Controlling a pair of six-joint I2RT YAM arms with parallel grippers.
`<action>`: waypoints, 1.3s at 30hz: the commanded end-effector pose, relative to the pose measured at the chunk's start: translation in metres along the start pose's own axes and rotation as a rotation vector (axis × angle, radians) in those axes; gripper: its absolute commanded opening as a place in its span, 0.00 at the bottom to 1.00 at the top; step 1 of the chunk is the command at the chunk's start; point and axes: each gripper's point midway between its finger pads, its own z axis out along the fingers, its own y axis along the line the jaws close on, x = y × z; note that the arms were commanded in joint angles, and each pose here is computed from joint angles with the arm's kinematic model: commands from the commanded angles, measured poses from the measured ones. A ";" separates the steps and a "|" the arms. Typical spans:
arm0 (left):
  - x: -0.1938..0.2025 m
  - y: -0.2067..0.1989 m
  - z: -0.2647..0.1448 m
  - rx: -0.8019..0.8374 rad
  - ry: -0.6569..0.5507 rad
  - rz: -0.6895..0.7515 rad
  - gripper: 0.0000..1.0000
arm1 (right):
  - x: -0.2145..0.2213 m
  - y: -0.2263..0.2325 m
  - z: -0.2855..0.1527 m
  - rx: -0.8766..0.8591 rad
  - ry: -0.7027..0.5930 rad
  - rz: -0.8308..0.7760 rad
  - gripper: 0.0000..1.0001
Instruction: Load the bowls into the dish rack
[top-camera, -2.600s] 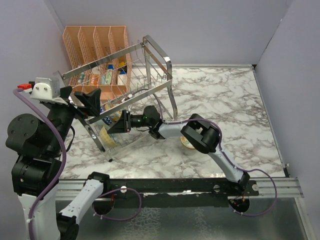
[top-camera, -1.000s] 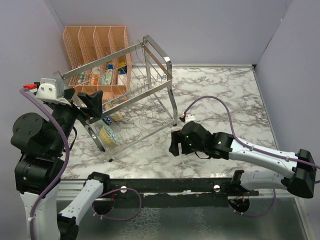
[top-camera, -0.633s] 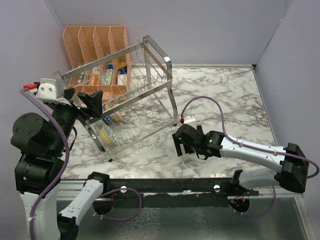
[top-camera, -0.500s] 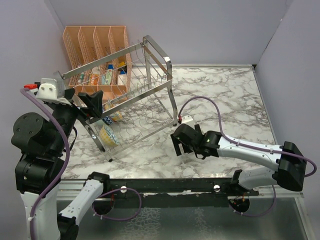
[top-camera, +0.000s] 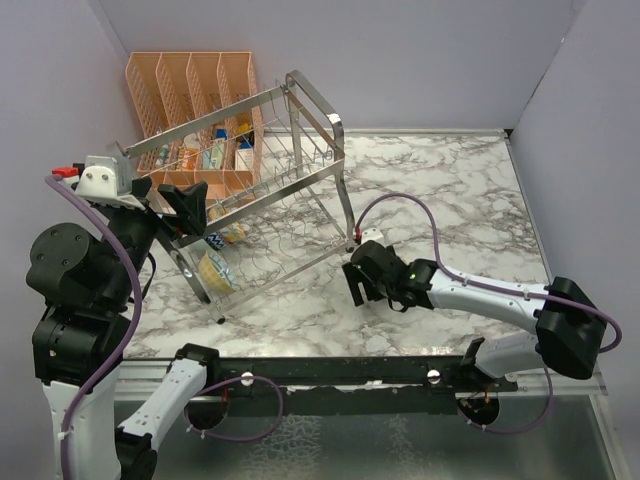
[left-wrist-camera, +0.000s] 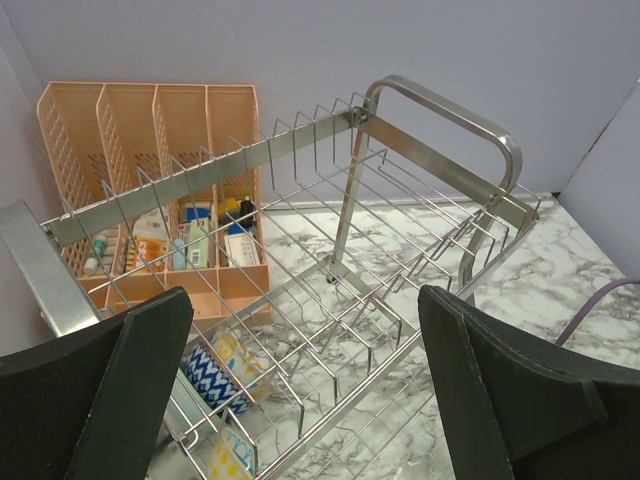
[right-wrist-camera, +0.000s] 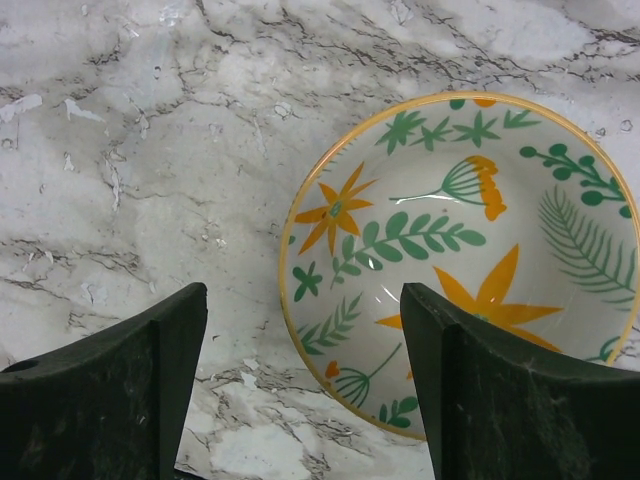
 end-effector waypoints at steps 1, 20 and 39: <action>-0.002 -0.002 -0.002 0.010 -0.013 0.000 0.99 | -0.001 0.017 0.005 -0.106 -0.008 -0.022 0.76; -0.002 -0.002 -0.003 0.012 -0.017 -0.002 0.99 | -0.002 0.016 -0.006 -0.132 -0.004 -0.005 0.36; -0.003 -0.002 -0.002 0.012 -0.020 0.003 0.99 | -0.023 0.005 -0.021 -0.101 -0.051 0.010 0.13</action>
